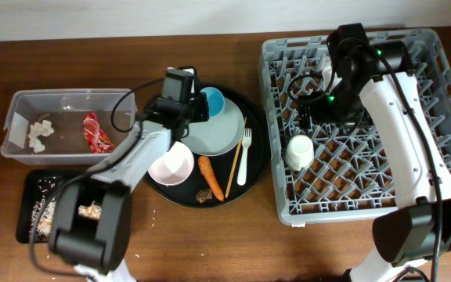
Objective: Sort waste into correct bins and load items into the dishwasher rack
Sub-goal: 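Grasp the blue cup with the left gripper and lift it toward the right gripper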
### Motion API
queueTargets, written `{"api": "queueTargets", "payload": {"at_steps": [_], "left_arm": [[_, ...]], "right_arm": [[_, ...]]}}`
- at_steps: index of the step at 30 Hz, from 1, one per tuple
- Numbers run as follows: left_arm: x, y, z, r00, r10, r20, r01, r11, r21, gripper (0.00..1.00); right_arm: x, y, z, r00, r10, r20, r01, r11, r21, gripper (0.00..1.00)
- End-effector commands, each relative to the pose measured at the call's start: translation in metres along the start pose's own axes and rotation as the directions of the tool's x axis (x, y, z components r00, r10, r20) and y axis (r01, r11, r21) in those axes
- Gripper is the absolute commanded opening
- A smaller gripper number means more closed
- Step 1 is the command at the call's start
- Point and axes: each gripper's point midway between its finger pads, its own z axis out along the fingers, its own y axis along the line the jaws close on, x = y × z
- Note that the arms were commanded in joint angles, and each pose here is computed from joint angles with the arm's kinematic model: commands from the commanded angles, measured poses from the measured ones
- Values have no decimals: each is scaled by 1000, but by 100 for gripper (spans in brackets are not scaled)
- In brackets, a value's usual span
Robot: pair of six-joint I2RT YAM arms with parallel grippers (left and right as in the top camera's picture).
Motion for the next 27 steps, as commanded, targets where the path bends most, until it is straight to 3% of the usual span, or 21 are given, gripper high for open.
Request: {"api": "queueTargets", "payload": {"at_steps": [1,2,4,6,7,9,12,15,19,27], "left_arm": [[-62,-22,-85,992,-51,114,19,965,263,0],[-71,-25,-120,993,-82,91,33,895,445,0],[-75,-23,-148,994,-101,52,49,796,603,0],[-75,-12,-182,993,-121,-6,84,647,758,0],[-75,-10,-204,994,-106,-18,74,553,830,0],[-69,-19,-230,998,-53,-30,49,414,909,0],[-59,-41,-246,999,22,-29,21,302,953,0],[-53,-69,-247,995,96,25,-49,256,966,1],[-46,-101,-234,990,130,45,-81,288,954,1],[-53,-108,-240,987,138,82,-116,267,957,1]], "right_arm": [[-5,-2,-7,999,-25,35,25,1000,11,99],[-4,6,-7,997,-67,33,68,997,-36,99],[-4,36,-11,980,-187,63,196,959,-206,99],[-1,90,-33,906,-364,218,424,770,-476,99],[3,120,-56,835,-412,365,550,587,-594,99],[8,149,-93,723,-387,573,688,322,-650,99],[8,160,-114,660,-332,674,747,192,-637,99],[4,163,-119,634,-312,708,770,165,-617,99],[4,167,-127,624,-287,726,776,126,-618,99],[20,190,-127,583,-326,744,798,58,-600,100]]}}
